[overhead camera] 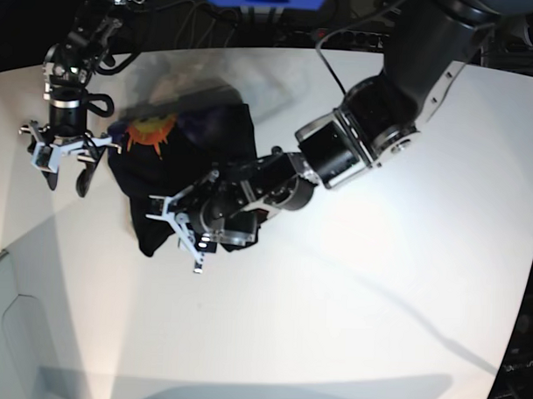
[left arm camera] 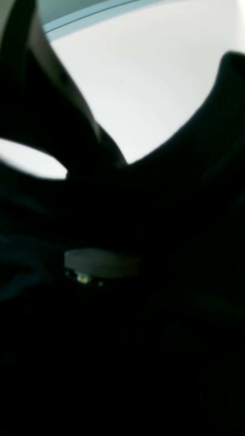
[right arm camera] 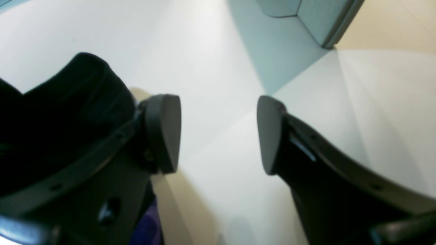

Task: Fold the T-shirt properly
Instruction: 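Lift and rotate the folded stack with both grippers toward the right gripper, then release the left gripper and withdraw it from the stack, then pinch the stack's printed end with the right gripper and tuck it square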

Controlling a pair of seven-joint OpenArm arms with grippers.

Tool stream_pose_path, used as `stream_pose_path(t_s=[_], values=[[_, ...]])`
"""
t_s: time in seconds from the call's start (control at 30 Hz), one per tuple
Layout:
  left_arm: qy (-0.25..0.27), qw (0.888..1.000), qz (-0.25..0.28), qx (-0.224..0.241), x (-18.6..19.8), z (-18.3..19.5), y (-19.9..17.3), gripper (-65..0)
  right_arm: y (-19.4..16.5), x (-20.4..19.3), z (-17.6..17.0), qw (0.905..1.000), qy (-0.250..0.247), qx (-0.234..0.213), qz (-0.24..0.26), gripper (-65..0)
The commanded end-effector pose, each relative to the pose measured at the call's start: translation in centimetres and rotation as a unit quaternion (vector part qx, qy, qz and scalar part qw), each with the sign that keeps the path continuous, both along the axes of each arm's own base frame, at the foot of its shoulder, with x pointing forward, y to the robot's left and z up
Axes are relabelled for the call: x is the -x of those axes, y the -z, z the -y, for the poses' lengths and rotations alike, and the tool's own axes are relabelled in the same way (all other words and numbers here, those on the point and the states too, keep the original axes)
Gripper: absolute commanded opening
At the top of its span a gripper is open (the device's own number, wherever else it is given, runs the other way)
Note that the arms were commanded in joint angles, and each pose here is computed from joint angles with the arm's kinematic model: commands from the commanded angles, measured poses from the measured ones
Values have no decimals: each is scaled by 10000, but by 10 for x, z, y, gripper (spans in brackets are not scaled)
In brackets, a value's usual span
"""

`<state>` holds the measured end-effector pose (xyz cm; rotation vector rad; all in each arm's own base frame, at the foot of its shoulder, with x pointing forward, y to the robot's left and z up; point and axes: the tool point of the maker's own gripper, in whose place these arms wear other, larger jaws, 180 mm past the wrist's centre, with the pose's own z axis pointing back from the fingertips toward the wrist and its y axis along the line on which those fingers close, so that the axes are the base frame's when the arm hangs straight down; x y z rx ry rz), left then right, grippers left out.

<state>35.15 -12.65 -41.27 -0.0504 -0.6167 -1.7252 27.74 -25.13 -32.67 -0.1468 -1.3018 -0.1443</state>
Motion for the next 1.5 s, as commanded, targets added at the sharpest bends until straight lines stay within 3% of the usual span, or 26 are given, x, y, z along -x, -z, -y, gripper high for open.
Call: stream_pose_path(t_s=[0.0,0.2,0.43,0.5,0.63,0.7,0.8,0.87,1.03,1.17,1.27,1.47], values=[[-36,9997,-31,-247,-5,-13,2,-326,-17,-5,1,9995,-35,84,300,-295],[-450,9963,256,687,-35,2,-55,-232,-14,-4,-3,9996,6,-8,298,-295],[-912,9853,688,1272,-59,-3,-113,-226,-13,-5,-8,9995,5,-88,309,-295],[-1024,9805,761,1492,-62,-5,-125,-226,-12,-5,-10,9994,6,-119,310,-295],[-1557,9605,1114,2022,-82,-41,-163,-226,-18,-6,-11,9992,0,-92,384,-297],[-1994,9406,1422,2352,-94,-75,-189,-226,-29,-10,-18,9986,-94,-50,515,-304],[-2989,8962,1785,2751,-104,-157,-213,-226,-45,-10,-40,9970,-421,35,650,-379],[-3676,8642,1982,2807,-104,-213,-219,-226,-49,-11,-64,9949,-743,-14,684,-440],[-5362,7720,2280,2541,-69,-364,-207,-226,-31,4,-117,9887,-1407,-321,401,-587],[-6200,7080,2288,2490,-21,-452,-192,-226,-16,20,-139,9848,-1654,-507,154,-650],[-6412,6862,2221,2620,10,-485,-187,-226,-8,31,-162,9792,-1913,-683,6,-650],[-6582,6717,2049,2715,41,-508,-177,-226,12,49,-195,9687,-2250,-1000,-302,-650]])
